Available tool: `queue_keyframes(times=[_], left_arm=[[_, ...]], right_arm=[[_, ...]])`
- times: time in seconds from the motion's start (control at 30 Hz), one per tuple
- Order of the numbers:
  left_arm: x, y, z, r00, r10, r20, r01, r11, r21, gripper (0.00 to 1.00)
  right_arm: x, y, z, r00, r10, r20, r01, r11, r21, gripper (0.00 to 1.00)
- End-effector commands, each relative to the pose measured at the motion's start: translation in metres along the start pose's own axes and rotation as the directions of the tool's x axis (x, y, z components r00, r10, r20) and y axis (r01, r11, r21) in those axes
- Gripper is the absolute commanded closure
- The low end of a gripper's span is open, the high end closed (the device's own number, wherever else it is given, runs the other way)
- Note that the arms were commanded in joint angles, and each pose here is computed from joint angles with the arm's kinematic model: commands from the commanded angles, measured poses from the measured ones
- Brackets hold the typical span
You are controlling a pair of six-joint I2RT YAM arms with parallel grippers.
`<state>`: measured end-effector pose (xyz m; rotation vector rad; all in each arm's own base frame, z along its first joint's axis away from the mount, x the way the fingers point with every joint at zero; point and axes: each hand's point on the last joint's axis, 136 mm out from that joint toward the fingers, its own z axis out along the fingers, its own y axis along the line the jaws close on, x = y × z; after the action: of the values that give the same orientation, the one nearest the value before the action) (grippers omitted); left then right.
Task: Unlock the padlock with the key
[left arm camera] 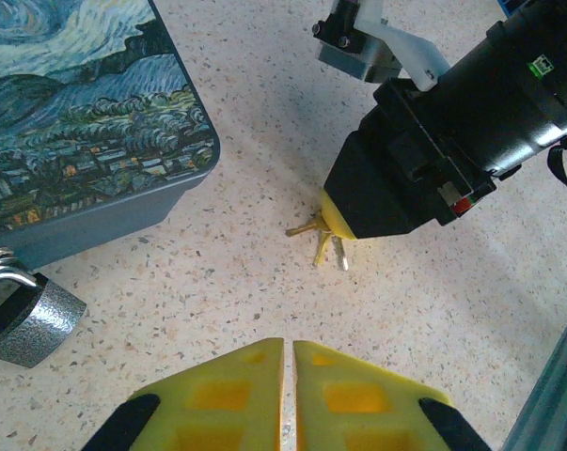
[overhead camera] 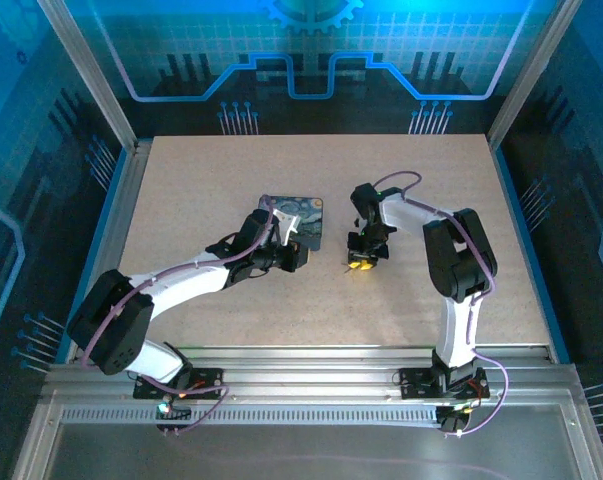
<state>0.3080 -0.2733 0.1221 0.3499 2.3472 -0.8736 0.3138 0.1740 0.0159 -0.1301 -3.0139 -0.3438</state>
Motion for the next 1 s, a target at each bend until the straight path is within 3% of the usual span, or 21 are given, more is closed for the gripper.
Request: queue_keyframes(times=[0.0,0.1,0.27,0.57,0.67,0.83,0.97], left_arm=[[0.001,0.000,-0.005,1.000,0.012,-0.004,-0.012,1.000,0.006,0.89],[0.004,-0.001,-0.004,1.000,-0.001,-0.018,0.002,1.000,0.018,0.89],[-0.002,-0.021,-0.004,0.999,-0.050,-0.015,0.052,0.991,0.119,0.88],[-0.010,-0.039,0.006,0.981,-0.186,-0.062,0.195,0.958,0.213,0.91],[-0.016,-0.041,0.011,0.964,-0.252,-0.078,0.264,0.939,0.219,0.84],[-0.027,-0.048,0.015,0.930,-0.361,-0.075,0.367,0.892,0.264,0.80],[-0.035,-0.034,0.015,0.857,-0.511,-0.068,0.511,0.826,0.237,0.65]], right_arm=[[-0.004,-0.003,0.026,0.999,-0.045,0.022,0.045,0.999,0.004,0.94],[-0.005,-0.002,0.022,0.997,-0.068,0.032,0.068,0.998,-0.016,1.00],[-0.004,0.008,0.005,0.993,-0.091,0.072,0.097,0.991,-0.093,1.00],[0.003,0.049,-0.052,0.982,-0.090,0.166,0.147,0.916,-0.373,1.00],[0.004,0.058,-0.068,0.979,-0.086,0.183,0.158,0.890,-0.428,1.00],[0.006,0.072,-0.090,0.978,-0.082,0.194,0.170,0.849,-0.500,1.00],[0.007,0.083,-0.108,0.981,-0.054,0.188,0.153,0.809,-0.568,1.00]])
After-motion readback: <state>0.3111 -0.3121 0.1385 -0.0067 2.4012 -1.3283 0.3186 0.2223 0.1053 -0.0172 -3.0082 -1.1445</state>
